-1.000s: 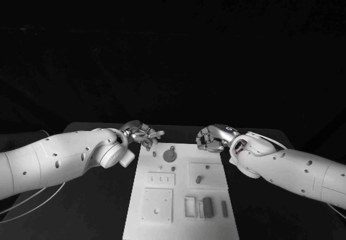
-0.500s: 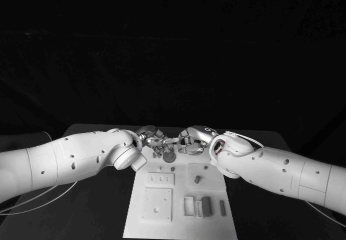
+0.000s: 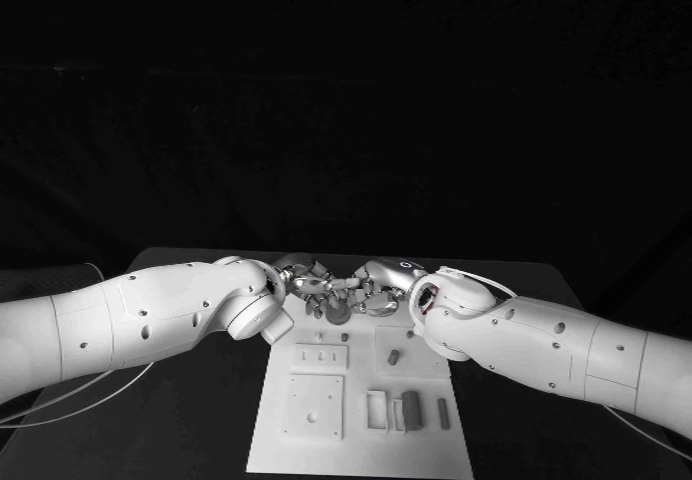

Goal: Assemble the parts on the task board

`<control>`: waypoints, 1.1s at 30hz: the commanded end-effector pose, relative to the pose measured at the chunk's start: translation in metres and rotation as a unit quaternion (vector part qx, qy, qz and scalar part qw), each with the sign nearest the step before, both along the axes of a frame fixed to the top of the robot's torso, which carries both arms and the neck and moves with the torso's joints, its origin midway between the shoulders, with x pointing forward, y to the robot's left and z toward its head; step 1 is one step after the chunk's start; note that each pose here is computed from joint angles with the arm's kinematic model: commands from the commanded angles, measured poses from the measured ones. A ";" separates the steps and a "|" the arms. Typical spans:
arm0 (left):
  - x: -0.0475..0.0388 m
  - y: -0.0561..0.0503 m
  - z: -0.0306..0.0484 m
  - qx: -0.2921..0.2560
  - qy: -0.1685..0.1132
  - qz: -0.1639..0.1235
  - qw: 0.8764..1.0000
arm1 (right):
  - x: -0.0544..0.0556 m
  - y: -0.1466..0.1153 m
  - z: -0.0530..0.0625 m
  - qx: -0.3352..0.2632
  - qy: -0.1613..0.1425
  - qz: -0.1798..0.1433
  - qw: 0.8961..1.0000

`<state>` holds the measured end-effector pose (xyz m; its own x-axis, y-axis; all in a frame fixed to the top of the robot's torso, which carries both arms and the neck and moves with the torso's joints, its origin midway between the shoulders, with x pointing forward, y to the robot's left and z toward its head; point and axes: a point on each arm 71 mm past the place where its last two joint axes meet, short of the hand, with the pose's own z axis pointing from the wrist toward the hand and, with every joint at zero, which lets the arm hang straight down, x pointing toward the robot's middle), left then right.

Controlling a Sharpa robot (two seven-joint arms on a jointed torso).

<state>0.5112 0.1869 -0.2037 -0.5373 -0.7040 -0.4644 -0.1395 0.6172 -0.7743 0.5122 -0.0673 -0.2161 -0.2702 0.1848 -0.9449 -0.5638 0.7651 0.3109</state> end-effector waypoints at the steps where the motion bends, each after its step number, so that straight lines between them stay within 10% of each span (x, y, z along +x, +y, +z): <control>1: -0.0014 -0.002 -0.0015 0.015 0.009 -0.007 1.000 | -0.001 0.001 0.000 -0.013 -0.005 -0.005 1.000; 33: -0.0032 0.003 -0.0089 0.047 0.052 0.022 0.997 | -0.010 0.013 0.001 -0.022 -0.012 0.003 1.000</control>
<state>0.5088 0.1895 -0.2114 -0.5562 -0.6639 -0.4998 -0.2054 0.6926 -0.6915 0.5031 -0.0557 -0.2151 -0.2527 0.1589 -0.9544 -0.5710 0.7719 0.2796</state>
